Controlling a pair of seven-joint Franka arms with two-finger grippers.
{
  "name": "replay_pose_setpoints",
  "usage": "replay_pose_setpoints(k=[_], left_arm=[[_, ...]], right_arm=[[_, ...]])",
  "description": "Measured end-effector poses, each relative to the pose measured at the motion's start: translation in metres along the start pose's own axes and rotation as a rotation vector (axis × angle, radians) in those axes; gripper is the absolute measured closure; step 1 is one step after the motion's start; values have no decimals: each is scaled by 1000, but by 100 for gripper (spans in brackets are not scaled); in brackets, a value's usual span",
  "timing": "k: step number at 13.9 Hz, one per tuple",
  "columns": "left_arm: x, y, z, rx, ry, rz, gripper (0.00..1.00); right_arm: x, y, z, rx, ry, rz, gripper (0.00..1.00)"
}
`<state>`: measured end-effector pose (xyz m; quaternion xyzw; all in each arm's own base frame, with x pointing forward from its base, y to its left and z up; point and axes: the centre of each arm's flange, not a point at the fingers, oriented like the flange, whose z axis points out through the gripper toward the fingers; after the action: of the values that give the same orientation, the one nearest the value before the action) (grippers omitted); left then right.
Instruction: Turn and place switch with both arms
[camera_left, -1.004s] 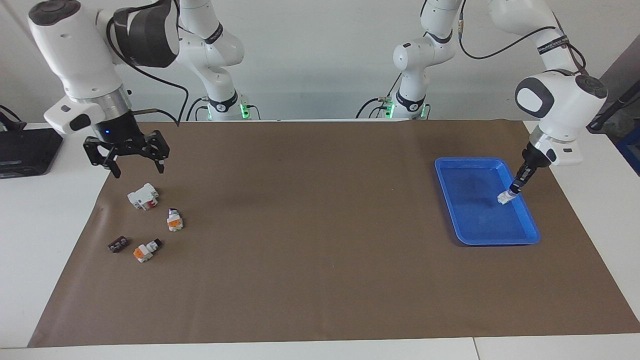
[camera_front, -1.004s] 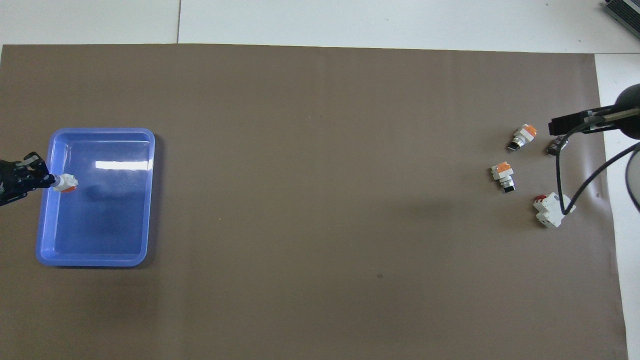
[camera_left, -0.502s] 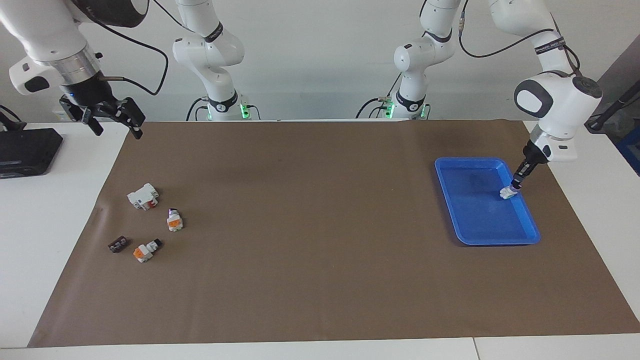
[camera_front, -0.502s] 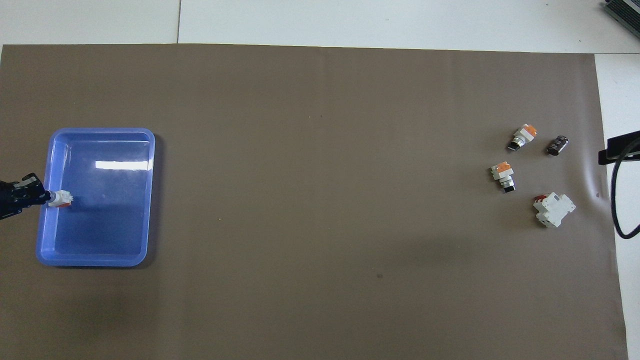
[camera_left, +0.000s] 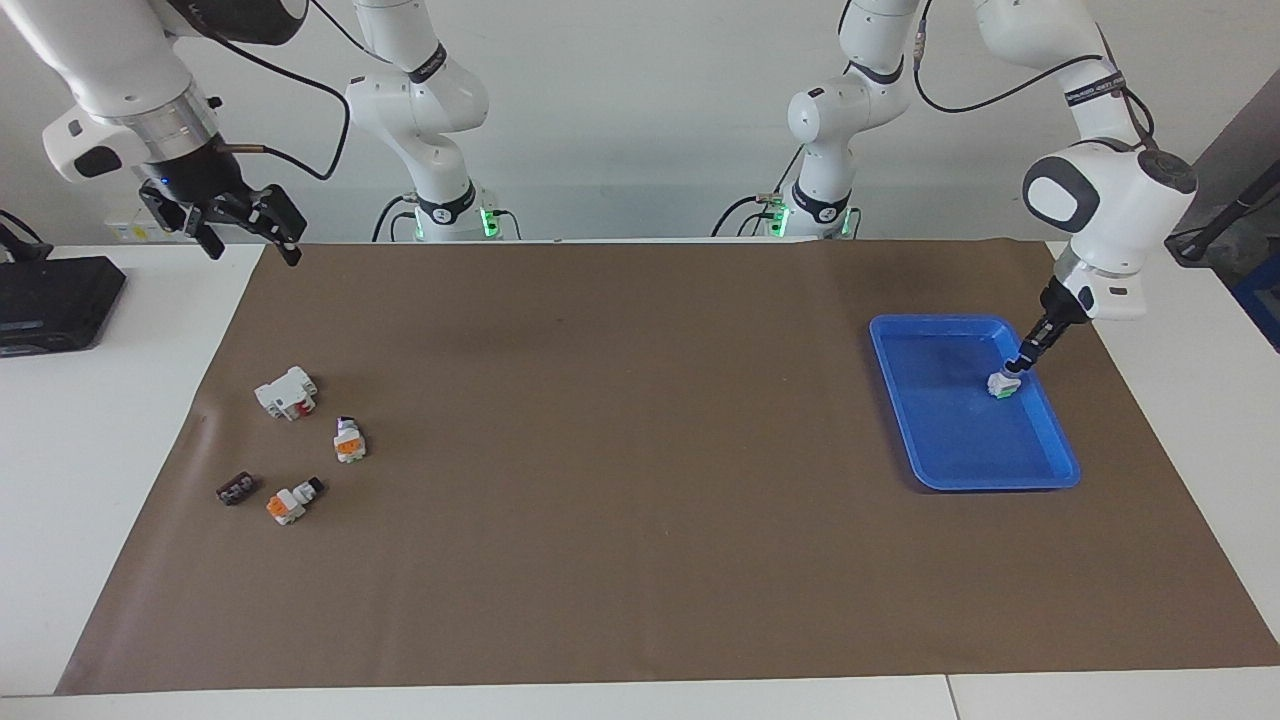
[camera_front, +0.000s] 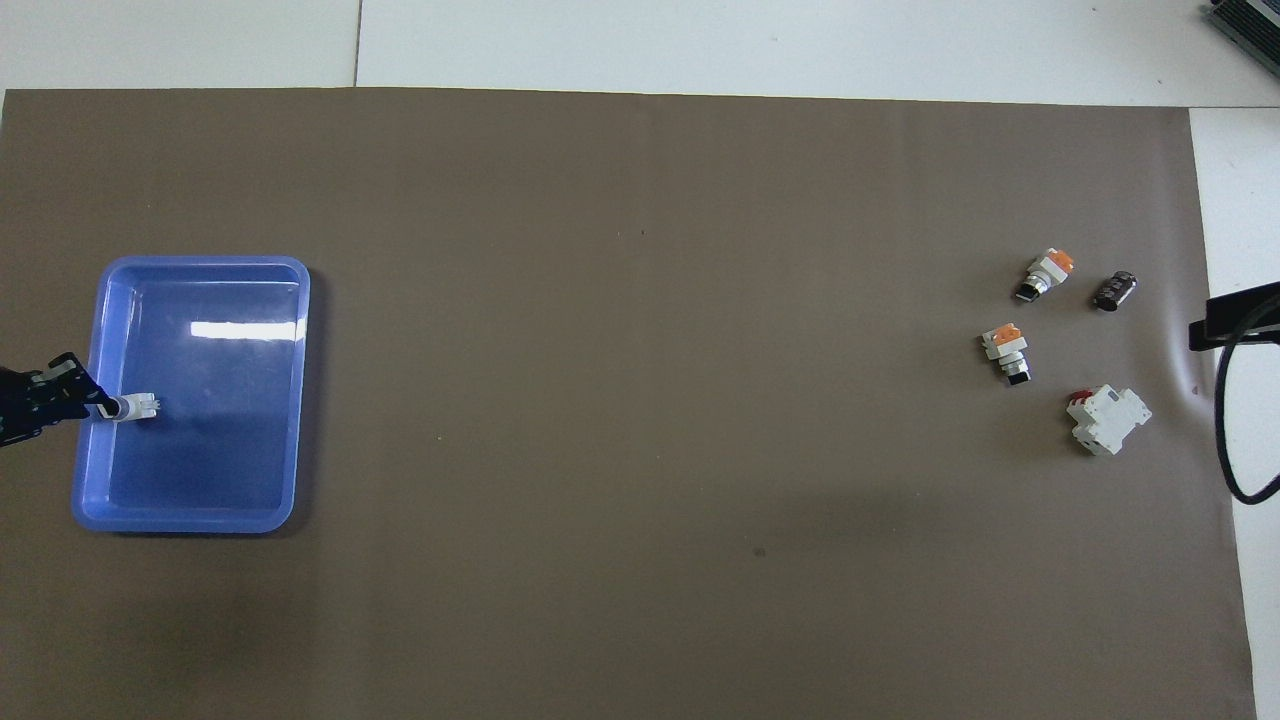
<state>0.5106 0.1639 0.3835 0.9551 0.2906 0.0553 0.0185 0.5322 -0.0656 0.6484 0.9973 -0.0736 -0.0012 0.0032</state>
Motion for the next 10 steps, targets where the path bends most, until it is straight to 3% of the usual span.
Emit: replay_pose_setpoints(k=[2, 5, 10], left_arm=[[1, 4, -4, 1, -9, 13, 43], [10, 29, -34, 2, -42, 55, 41], [8, 143, -101, 17, -88, 255, 41]], right_arm=[[-3, 4, -6, 1, 7, 3, 0], [-4, -1, -3, 1, -1, -5, 0], [-4, -6, 0, 0, -11, -17, 0]])
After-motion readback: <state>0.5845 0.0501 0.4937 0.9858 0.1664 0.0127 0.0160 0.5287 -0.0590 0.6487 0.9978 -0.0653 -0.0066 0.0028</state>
